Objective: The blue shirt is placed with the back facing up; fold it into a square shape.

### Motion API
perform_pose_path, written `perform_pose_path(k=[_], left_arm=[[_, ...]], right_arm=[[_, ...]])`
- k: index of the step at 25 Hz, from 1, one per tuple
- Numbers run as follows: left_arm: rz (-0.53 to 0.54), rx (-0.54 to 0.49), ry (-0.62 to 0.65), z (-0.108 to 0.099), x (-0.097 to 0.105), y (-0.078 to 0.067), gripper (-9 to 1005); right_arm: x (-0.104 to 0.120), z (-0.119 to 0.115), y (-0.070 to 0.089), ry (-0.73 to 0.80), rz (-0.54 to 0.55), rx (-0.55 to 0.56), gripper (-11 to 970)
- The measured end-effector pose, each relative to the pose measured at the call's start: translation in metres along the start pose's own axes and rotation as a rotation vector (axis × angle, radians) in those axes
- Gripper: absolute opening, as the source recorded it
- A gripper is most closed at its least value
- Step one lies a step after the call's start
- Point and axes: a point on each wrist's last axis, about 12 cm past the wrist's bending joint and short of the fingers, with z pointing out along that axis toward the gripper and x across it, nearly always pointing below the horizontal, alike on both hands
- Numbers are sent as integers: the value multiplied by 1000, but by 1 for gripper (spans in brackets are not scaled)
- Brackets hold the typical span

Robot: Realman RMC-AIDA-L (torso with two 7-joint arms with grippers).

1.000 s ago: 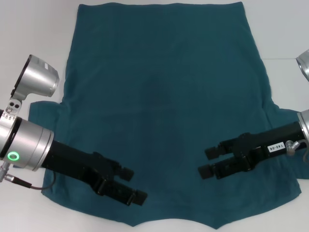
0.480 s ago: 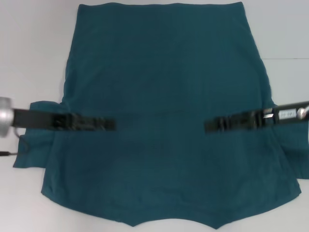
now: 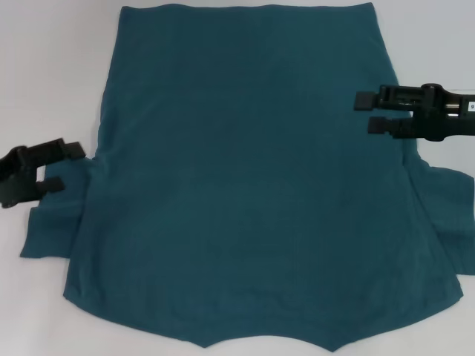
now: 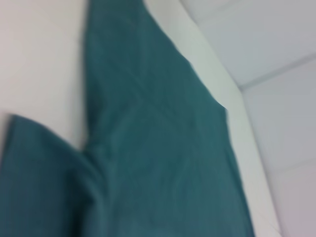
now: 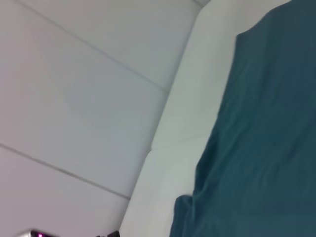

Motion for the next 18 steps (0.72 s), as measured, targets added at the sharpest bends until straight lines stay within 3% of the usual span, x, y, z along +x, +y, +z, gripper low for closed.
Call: perform_pose_path(k=[2, 8, 18], left_arm=[[-33, -42, -43, 0, 3, 12, 914], [-58, -106, -83, 4, 5, 25, 914], [-58, -175, -139, 2, 6, 38, 913]], right_arm=[[0, 0, -2, -5, 7, 9, 877], [0, -1, -3, -3, 10, 18, 878], [2, -3, -5, -2, 15, 22, 878]])
